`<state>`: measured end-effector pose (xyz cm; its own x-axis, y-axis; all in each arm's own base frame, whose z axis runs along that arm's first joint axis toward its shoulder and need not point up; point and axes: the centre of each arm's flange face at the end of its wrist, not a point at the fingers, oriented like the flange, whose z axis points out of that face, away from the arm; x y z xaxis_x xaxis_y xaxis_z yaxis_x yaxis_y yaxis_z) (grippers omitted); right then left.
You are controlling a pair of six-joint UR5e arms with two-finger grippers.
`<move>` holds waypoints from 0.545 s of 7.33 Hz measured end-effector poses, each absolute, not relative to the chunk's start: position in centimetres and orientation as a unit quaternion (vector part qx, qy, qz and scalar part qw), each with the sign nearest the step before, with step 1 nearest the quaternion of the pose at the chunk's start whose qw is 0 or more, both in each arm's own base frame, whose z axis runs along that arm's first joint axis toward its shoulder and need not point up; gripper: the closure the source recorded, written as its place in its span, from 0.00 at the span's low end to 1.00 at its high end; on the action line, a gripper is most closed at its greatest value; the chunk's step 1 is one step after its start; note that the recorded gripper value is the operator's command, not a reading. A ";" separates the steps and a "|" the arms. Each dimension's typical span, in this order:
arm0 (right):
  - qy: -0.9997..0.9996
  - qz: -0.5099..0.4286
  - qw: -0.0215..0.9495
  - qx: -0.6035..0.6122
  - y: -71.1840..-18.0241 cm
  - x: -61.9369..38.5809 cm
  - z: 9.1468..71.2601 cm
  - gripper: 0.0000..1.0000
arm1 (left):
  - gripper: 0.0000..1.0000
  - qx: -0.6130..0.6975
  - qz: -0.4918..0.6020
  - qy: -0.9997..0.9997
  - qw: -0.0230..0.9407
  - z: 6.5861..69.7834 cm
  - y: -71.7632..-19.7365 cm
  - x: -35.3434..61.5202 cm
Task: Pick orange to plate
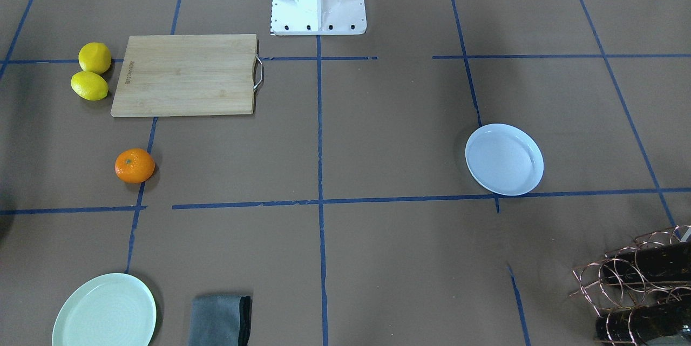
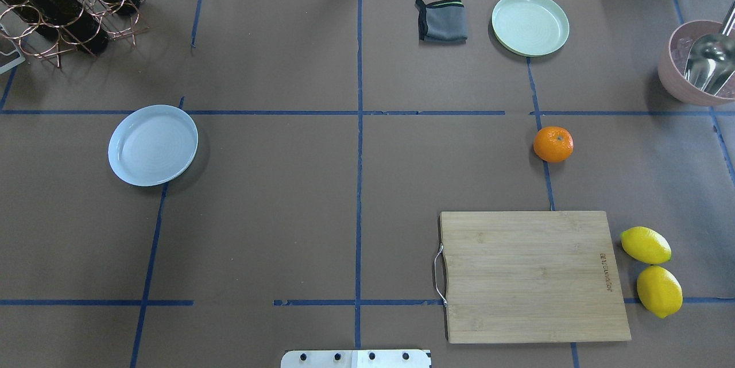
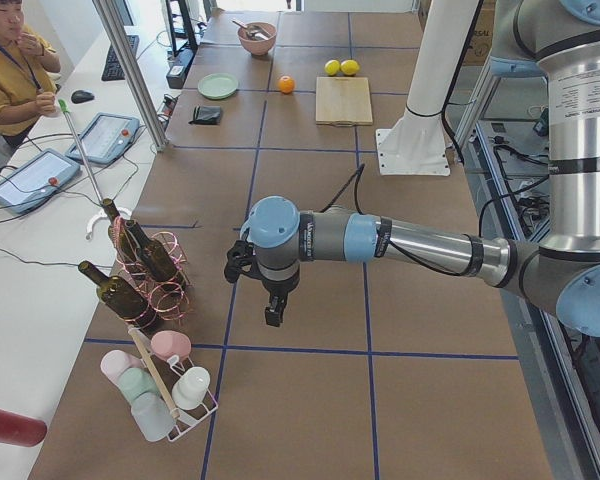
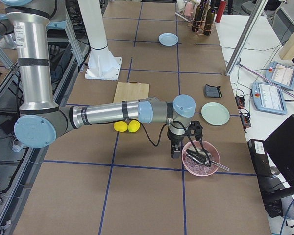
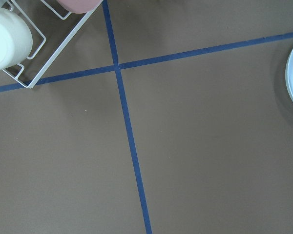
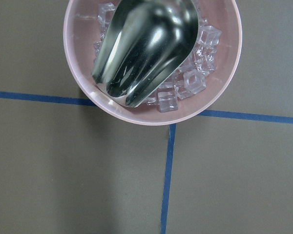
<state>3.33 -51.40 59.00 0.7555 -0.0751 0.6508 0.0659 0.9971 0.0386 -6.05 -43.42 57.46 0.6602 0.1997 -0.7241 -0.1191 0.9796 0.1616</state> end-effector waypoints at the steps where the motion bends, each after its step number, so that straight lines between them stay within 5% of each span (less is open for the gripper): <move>1: -0.348 -0.038 0.937 0.006 -51.4 3.3 59.0 0.00 | 0.00 0.052 0.089 0.403 0.910 57.4 -43.4 -6.1; 4: -0.350 -0.048 0.936 0.008 -51.5 2.2 58.9 0.00 | 0.00 0.057 0.098 0.370 0.922 57.5 -43.4 -6.5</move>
<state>2.20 -51.48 58.86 0.7510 -0.0953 0.6534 0.0843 0.9953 0.0483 -6.49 -43.39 57.47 0.7072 0.2240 -0.6706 -0.1391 0.9740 0.1786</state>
